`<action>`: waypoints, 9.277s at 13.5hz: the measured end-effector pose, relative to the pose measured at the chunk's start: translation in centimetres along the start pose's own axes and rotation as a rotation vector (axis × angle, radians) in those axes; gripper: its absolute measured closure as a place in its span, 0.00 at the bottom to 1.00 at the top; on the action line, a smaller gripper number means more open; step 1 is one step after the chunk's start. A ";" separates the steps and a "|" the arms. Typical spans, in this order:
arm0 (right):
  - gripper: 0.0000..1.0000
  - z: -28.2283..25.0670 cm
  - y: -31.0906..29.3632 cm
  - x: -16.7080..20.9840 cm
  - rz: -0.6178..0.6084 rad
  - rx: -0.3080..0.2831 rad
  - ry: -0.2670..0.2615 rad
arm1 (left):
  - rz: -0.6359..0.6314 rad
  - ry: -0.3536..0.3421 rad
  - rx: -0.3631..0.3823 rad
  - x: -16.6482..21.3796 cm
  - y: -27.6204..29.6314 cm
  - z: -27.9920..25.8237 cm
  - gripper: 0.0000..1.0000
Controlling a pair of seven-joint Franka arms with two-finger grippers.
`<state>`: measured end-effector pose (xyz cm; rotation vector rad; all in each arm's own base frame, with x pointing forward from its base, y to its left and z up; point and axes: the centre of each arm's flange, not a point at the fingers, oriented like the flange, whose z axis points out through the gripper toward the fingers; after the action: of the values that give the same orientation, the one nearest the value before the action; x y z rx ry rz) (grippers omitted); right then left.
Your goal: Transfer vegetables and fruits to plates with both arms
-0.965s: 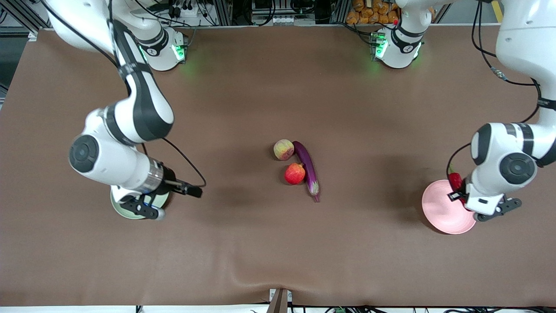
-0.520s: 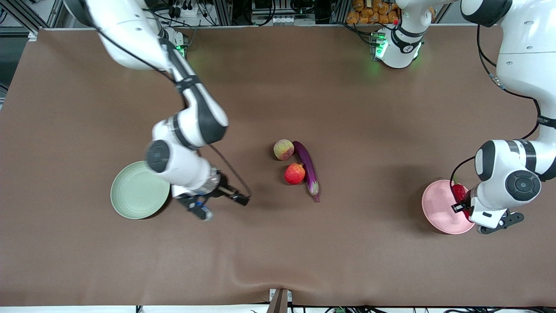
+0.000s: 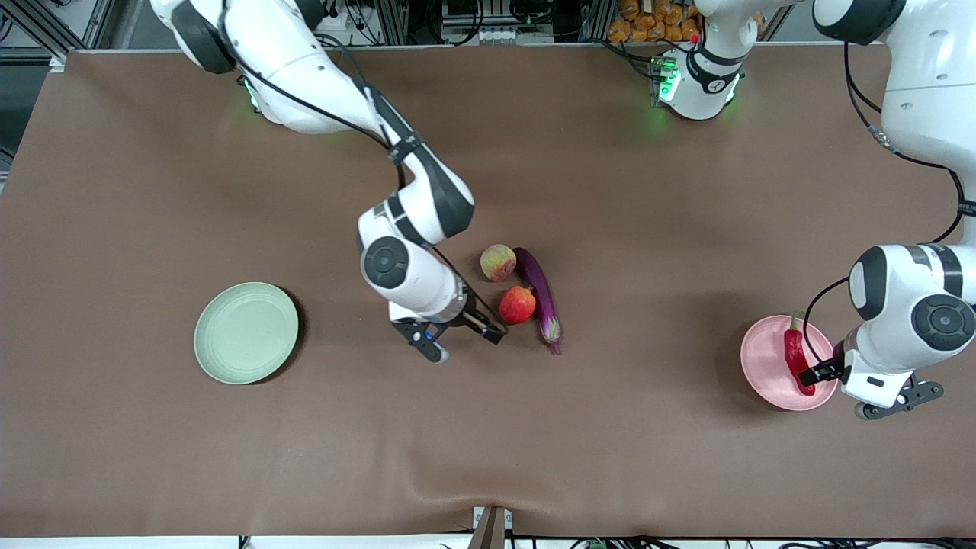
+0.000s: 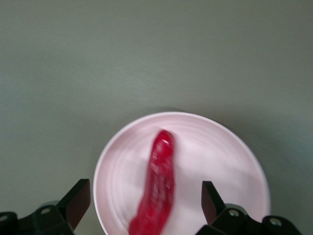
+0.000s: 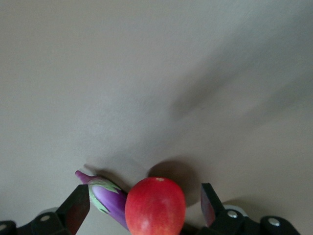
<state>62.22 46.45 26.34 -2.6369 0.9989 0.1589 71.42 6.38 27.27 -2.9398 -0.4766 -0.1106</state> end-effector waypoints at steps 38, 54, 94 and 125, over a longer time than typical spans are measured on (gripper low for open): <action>0.22 -21.0 30.2 33.6 -0.531 -0.306 -0.188 | -0.389 -0.253 -0.185 -30.7 39.2 0.1 0.60; 0.00 -17.3 28.2 29.8 -0.486 -0.215 -0.111 | 0.131 -0.249 0.013 -7.6 2.2 -0.6 0.63; 0.33 -11.3 13.9 23.2 -0.434 -0.352 -0.075 | 0.036 -0.040 -0.233 -3.1 -5.2 -26.3 0.00; 0.00 -50.4 23.2 19.2 -0.756 -0.306 0.091 | 0.191 -0.116 -0.147 -18.9 -2.3 -41.9 0.00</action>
<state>60.87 1.43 63.99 -3.1158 -0.0622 0.0129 50.77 -4.40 67.01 -3.1304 -0.2087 0.0505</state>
